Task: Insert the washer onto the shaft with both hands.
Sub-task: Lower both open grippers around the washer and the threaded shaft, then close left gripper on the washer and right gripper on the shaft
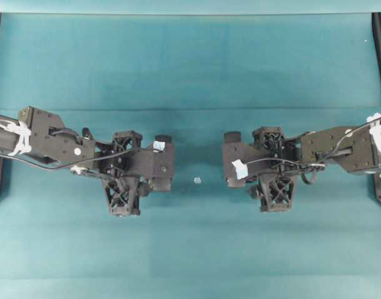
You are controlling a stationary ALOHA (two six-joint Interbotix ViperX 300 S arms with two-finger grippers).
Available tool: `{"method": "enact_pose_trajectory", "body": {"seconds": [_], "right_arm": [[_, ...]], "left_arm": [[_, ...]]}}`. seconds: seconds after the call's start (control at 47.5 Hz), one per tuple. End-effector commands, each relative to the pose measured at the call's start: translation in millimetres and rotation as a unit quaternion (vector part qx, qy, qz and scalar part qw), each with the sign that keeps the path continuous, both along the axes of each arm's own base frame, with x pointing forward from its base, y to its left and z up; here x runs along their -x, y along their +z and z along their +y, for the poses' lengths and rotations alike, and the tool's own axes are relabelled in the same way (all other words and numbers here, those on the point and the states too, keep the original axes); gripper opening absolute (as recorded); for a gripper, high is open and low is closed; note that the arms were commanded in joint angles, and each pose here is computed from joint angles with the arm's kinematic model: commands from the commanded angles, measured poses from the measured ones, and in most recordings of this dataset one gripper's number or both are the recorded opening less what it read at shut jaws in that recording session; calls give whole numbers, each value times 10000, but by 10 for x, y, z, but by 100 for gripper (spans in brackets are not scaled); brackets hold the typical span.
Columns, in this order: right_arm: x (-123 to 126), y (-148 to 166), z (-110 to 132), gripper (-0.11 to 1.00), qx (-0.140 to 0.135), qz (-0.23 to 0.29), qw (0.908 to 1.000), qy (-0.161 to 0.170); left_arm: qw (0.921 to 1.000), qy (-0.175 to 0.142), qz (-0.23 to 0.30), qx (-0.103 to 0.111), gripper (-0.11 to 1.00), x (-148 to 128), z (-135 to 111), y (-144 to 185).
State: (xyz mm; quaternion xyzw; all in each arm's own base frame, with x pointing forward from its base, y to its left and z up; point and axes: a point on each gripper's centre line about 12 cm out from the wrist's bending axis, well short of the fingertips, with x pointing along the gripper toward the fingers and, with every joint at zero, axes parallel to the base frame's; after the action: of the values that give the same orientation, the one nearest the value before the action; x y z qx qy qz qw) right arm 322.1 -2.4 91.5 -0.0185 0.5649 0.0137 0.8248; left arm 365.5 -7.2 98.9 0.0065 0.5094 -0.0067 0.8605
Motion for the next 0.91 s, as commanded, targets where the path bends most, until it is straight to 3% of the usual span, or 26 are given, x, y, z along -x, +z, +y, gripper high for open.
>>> {"method": "enact_pose_trajectory", "body": {"seconds": [0.0,0.189,0.674,0.884], "right_arm": [[-4,-15,-95,12,10,8,9999,-135],[-4,-10,-120,1,10,0,9999,-173],[-23,15,-121,0,14,-38,9999,-166],[-61,236,-128,0,23,-414,9990,-181]], "left_arm": [[9999,-13,-100,-7,34,-37,0,45],[9999,-19,-131,-10,34,-38,0,68],[9996,-32,-269,-15,34,-35,0,181],[9984,-11,-567,-5,34,-22,11,366]]}}
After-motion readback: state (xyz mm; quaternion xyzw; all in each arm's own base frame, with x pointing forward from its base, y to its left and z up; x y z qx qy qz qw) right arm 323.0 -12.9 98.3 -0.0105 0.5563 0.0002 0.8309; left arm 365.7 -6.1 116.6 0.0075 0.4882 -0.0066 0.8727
